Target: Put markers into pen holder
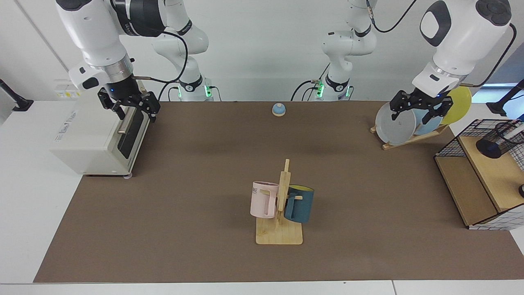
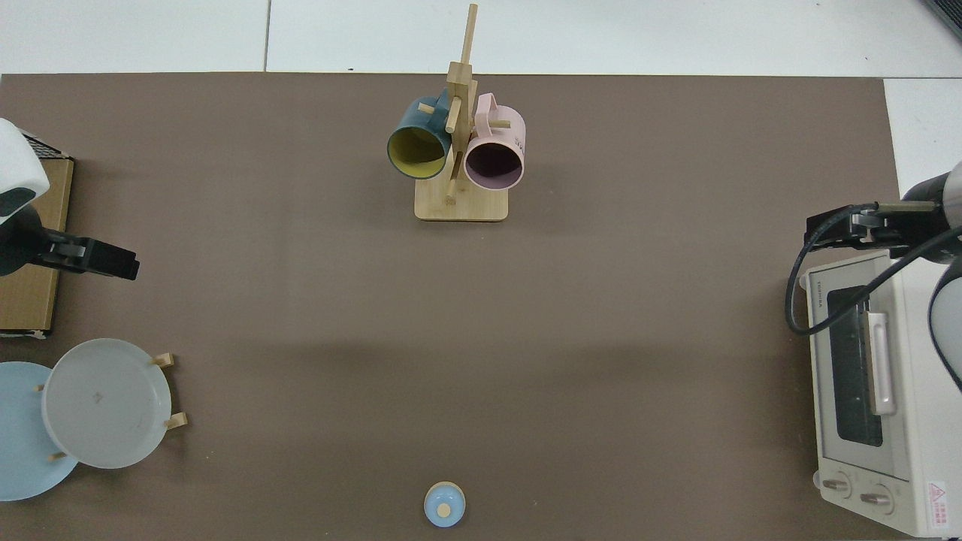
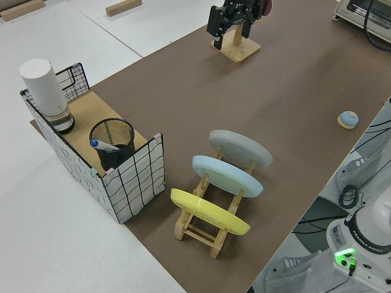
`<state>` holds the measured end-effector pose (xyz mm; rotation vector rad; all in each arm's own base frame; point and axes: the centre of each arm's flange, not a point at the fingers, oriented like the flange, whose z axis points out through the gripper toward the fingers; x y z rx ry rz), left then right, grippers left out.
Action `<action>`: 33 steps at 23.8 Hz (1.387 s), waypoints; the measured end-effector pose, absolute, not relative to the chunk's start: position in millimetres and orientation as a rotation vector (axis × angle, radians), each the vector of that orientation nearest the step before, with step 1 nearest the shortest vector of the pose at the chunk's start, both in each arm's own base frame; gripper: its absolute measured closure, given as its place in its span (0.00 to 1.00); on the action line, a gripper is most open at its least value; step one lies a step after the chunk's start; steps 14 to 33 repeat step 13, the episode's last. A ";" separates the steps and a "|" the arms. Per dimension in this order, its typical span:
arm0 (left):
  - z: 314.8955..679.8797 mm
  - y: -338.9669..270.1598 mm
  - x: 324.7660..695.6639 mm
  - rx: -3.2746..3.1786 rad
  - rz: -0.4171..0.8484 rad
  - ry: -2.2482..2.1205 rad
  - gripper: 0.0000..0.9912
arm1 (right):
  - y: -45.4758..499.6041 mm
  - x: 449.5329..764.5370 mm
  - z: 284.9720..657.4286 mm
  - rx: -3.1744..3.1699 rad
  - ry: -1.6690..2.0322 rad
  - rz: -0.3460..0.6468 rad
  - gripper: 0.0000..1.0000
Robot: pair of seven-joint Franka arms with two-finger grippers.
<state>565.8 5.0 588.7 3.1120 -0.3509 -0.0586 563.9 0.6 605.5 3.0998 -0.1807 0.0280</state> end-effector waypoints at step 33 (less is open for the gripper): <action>586.2 5.1 565.7 3.109 -0.066 -0.349 0.00 | 0.8 563.8 605.2 3.100 -0.181 0.026 0.00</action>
